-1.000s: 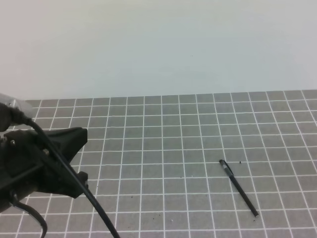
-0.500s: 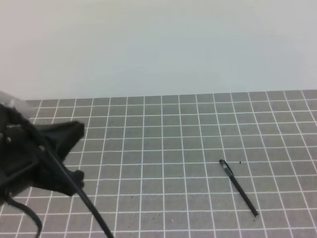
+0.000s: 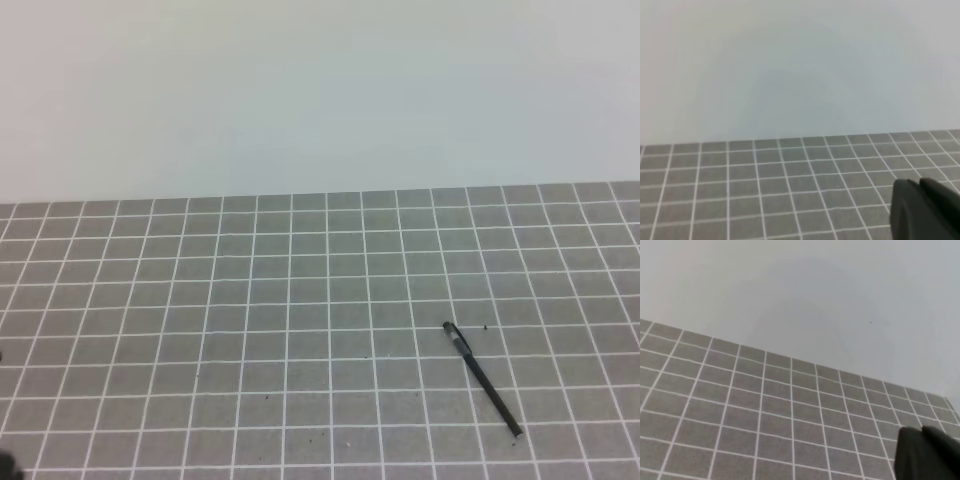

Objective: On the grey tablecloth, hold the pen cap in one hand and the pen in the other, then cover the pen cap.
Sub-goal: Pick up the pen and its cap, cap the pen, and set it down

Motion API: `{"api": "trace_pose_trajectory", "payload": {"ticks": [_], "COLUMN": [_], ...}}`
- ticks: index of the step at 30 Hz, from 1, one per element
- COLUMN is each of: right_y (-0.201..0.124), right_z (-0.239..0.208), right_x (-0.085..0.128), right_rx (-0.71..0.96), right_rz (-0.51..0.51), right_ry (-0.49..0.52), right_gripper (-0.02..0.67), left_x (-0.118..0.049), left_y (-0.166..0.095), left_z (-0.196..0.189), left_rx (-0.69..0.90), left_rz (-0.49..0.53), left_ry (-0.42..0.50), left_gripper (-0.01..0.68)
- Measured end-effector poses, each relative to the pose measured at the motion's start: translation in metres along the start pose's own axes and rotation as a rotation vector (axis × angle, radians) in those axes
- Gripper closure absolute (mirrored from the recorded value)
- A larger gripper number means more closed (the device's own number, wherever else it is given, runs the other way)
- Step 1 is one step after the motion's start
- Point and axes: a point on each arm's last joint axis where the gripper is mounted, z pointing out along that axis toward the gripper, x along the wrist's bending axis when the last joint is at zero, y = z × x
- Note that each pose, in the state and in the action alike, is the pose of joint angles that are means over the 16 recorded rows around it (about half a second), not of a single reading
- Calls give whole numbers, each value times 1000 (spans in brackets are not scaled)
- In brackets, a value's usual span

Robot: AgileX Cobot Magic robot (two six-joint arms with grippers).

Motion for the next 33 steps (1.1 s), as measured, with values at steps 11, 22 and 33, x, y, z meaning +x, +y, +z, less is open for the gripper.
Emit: {"api": "trace_pose_trajectory", "payload": {"ticks": [11, 22, 33], "right_y": [0, 0, 0], "right_z": [0, 0, 0], "right_x": [0, 0, 0], "right_rx": [0, 0, 0], "right_rz": [1, 1, 1], "right_ry": [0, 0, -1], "right_gripper": [650, 650, 650], "left_x": [9, 15, 26], "left_y": [-35, -57, -106], "left_z": [-17, -19, -26], "left_rx": [-63, -27, 43], "left_rz": [-115, -102, 21], "left_ry": [40, 78, 126], "left_gripper": [673, 673, 673]}}
